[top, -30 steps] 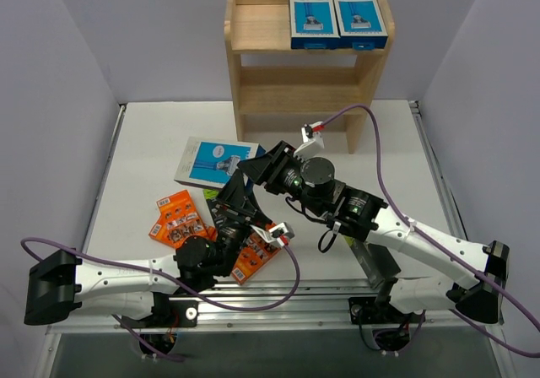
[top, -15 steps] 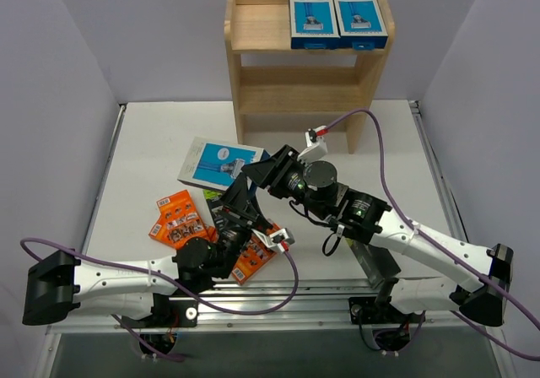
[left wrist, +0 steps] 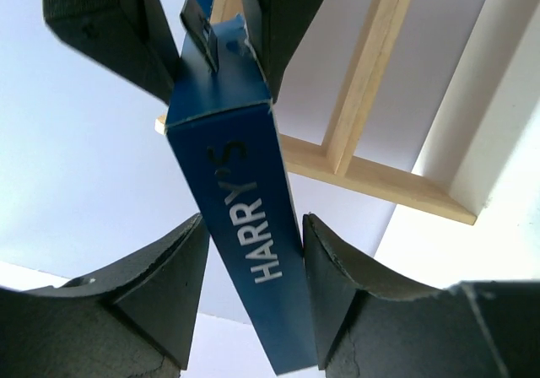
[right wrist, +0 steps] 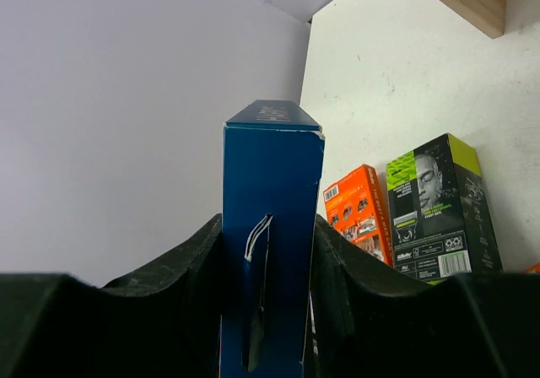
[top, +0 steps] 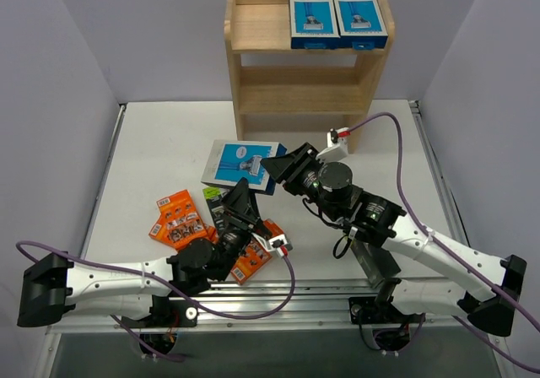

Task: Place and organize the shaving razors onto the shelf
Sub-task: Place the shaving razor onto shelf

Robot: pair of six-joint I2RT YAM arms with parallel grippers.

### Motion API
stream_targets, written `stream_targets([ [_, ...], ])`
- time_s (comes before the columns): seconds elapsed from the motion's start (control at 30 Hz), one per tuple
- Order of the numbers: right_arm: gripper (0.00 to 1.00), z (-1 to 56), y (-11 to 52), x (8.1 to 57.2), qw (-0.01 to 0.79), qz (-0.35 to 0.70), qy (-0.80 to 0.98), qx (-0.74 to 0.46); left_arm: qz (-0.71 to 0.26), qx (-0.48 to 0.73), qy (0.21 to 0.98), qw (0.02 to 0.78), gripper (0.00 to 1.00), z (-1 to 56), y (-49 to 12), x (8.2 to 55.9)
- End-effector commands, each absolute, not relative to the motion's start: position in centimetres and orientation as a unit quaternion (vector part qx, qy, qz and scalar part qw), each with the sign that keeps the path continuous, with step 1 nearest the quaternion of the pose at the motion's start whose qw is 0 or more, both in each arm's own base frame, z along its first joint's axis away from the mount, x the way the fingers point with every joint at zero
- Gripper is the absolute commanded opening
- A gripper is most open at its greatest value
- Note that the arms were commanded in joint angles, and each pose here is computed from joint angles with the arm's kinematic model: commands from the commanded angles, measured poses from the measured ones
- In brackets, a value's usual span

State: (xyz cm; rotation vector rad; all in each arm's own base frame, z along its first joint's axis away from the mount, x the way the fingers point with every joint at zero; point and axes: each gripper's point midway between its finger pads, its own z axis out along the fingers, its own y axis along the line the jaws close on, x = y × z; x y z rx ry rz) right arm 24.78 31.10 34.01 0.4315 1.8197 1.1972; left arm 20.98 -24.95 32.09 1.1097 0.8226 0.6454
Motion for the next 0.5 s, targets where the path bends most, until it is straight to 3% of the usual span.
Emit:
stream_targets([
  [0.0,0.00,35.6,29.0,25.7,0.472,0.485,0.704,0.216,0.281,0.481,0.395,0.730,0.57,32.7,-23.7,21.0],
  [0.3,0.00,36.1,26.7,25.9,0.491,0.469,0.692,0.244,0.260,0.469,0.411,0.737,0.69,32.9,-23.0,20.8],
  [0.47,0.00,37.5,25.4,26.0,0.507,0.466,0.680,0.253,0.232,0.439,0.439,0.749,0.70,34.2,-21.5,20.7],
])
